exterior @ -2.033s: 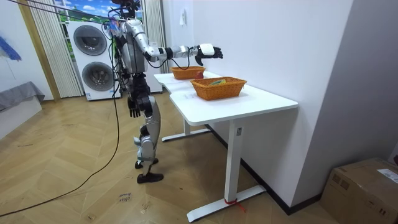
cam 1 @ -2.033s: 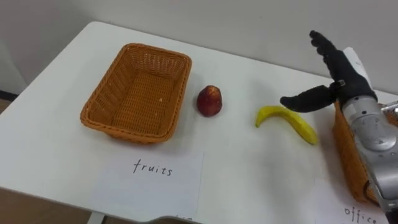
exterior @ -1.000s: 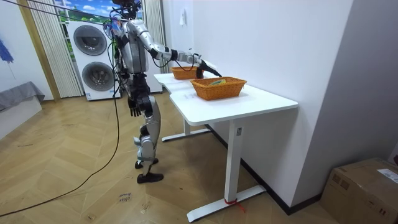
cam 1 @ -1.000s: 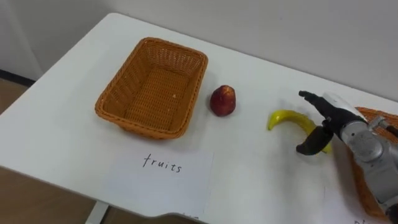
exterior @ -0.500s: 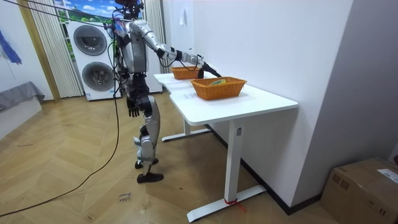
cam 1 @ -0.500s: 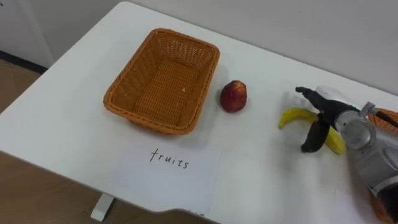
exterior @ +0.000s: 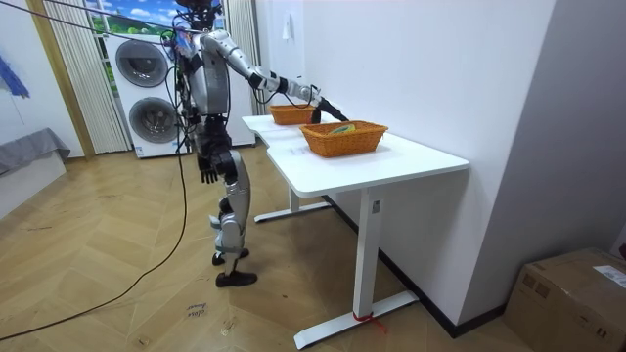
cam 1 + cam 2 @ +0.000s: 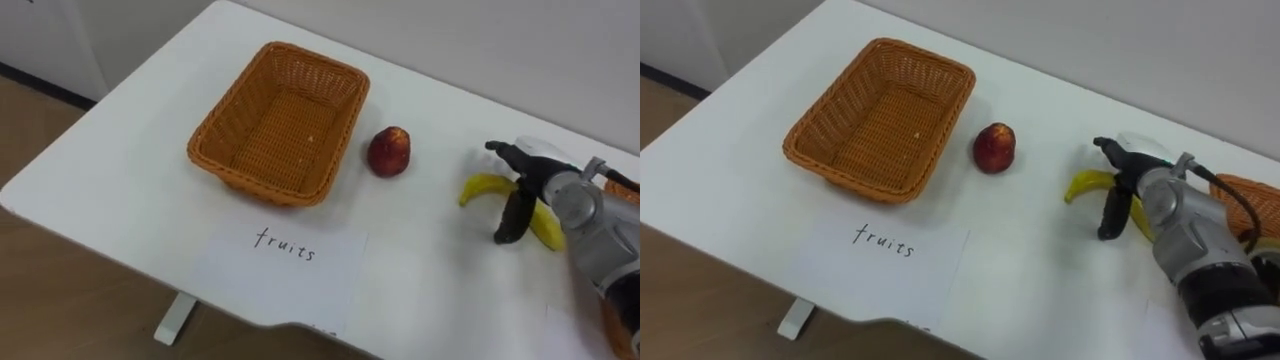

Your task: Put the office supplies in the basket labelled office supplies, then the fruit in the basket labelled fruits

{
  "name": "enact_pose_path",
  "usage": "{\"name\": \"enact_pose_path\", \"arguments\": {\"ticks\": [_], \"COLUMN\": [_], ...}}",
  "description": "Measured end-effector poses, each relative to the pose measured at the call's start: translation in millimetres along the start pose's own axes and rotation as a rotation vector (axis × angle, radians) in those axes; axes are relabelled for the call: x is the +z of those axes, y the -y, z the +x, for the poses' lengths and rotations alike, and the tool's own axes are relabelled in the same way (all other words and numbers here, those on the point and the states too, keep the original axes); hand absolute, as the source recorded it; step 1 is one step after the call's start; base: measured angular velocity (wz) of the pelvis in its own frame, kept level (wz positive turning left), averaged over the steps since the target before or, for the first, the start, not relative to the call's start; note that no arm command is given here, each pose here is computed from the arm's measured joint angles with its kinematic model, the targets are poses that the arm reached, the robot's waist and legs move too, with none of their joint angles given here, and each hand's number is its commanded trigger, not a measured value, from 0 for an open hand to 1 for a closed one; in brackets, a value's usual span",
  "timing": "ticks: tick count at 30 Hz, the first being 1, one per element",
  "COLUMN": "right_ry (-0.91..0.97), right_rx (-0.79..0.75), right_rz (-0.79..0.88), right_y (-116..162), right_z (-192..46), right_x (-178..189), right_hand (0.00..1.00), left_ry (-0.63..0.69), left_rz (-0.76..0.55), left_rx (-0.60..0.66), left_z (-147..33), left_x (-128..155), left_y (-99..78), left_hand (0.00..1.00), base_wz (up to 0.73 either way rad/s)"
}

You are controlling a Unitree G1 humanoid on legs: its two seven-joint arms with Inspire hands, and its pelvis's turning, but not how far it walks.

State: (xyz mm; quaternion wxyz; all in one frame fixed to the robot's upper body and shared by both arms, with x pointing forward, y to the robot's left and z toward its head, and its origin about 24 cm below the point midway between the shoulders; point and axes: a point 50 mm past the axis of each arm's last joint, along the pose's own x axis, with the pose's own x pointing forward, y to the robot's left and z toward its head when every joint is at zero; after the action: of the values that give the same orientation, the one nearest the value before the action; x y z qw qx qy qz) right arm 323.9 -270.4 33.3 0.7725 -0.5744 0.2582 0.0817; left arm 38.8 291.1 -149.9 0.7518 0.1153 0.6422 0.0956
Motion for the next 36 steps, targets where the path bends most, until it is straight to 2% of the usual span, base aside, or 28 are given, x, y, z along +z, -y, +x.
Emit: {"name": "enact_pose_path", "arguments": {"ticks": [13, 27, 35, 36], "right_ry": [-0.044, -0.078, -0.119, -0.123], "right_rx": [0.027, 0.142, 0.188, 0.189], "right_rz": [-0.011, -0.167, -0.177, -0.177], "right_y": [-4.6, -12.9, -15.5, -15.7], "right_z": [1.2, 2.9, 1.8, 1.8], "right_x": [-7.8, -9.5, -17.3, -17.8], "right_hand": [0.00, 0.00, 0.00, 0.15], "left_ry": [0.015, 0.063, 0.074, 0.075], "left_rz": [0.013, 0.063, 0.068, 0.068], "left_rx": [0.011, 0.000, -0.026, -0.028], "left_z": [0.2, 0.8, 0.5, 0.5], "left_x": [3.6, 23.1, 28.6, 28.8], "left_y": [0.6, 2.5, -1.1, -1.0], "left_hand": [0.00, 0.00, 0.00, 0.00], "base_wz": [0.05, 0.05, 0.01, 0.00]}}
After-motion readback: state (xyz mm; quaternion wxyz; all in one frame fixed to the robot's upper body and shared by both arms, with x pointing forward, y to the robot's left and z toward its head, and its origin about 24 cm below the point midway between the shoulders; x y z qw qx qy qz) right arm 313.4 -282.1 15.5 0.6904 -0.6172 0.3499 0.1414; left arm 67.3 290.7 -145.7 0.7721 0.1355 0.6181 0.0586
